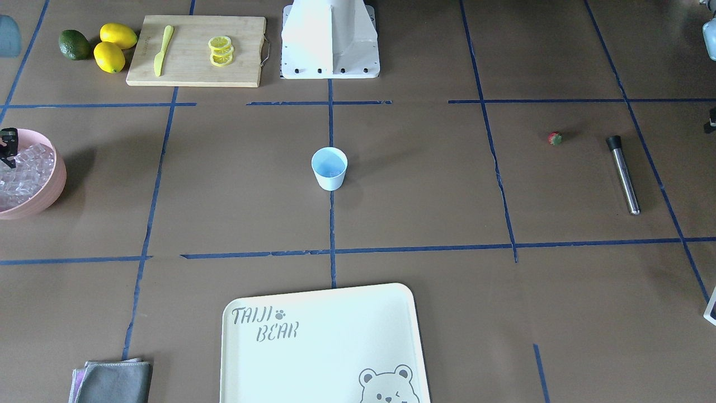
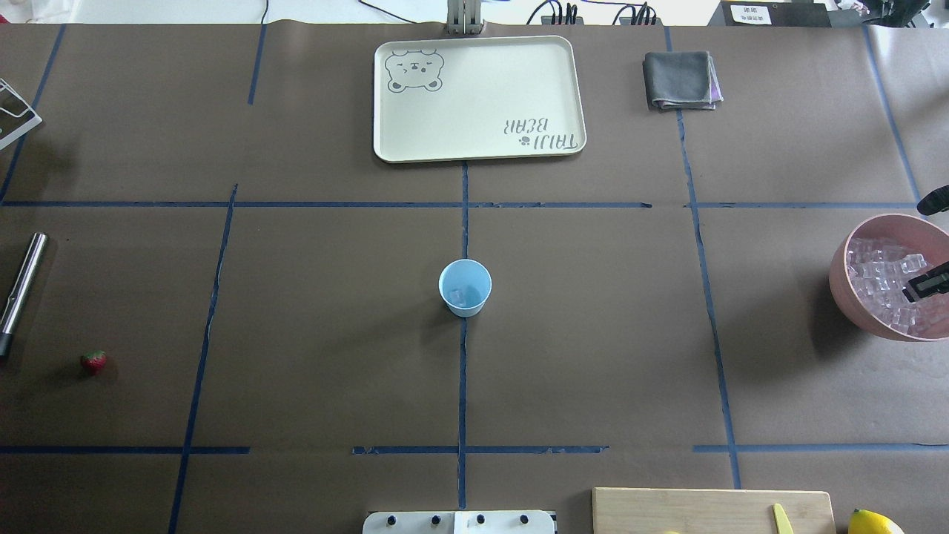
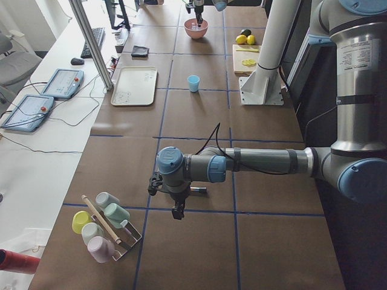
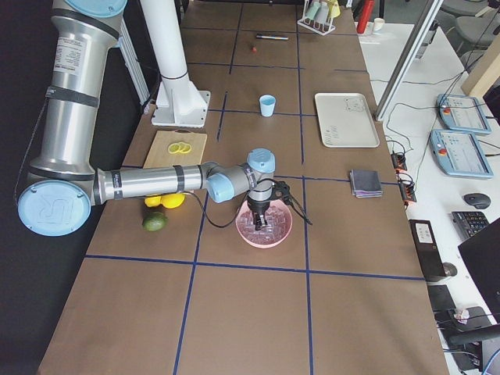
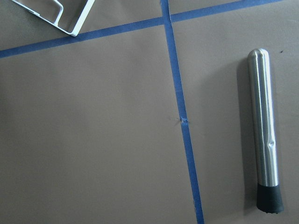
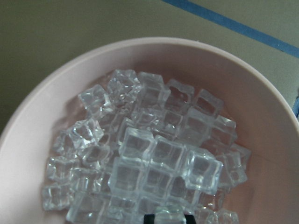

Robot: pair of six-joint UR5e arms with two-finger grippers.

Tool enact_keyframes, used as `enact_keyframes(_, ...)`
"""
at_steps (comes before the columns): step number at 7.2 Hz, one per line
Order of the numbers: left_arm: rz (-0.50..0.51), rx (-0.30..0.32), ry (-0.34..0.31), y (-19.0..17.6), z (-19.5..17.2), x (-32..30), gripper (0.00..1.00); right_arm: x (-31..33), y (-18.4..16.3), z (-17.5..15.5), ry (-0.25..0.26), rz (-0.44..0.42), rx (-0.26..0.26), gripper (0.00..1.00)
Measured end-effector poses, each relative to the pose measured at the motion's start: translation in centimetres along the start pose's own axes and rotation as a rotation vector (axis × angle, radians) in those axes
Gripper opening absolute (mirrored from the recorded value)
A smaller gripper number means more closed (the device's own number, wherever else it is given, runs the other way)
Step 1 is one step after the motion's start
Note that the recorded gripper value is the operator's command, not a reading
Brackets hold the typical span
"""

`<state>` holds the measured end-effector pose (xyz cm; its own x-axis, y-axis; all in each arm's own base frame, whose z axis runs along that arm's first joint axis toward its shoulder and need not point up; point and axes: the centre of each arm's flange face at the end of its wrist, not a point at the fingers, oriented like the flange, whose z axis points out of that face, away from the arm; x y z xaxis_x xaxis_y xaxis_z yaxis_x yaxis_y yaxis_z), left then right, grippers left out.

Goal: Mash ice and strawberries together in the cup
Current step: 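Lower the right gripper into the bowl and grasp more ice cubes, then carry the held ice with the right gripper over the blue cup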

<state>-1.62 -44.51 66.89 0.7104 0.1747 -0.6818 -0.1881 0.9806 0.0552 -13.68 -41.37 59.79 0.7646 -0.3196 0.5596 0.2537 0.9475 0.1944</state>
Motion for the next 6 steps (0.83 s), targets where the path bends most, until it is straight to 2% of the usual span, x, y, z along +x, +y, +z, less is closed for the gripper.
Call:
enact_keyframes(1, -0.003, 0.0, 0.019, 0.1, 0.1, 0.1, 1.0, -1.0, -0.2, -1.7, -0.004, 0.0, 0.01, 0.0)
enact_keyframes(3, -0.004, 0.0, 0.033, 0.2, 0.2, 0.2, 1.0, -4.3, -1.5, -7.2, -0.007, 0.004, 0.03, 0.0)
enact_keyframes(4, -0.004, 0.001, 0.033, 0.2, 0.2, 0.2, 1.0, -6.0, -3.0, -9.4, -0.015, -0.003, 0.055, 0.0)
enact_keyframes(6, -0.003, 0.001, 0.034, 0.2, 0.2, 0.2, 1.0, -11.0, -8.5, -13.0, -0.05, 0.017, 0.086, 0.0)
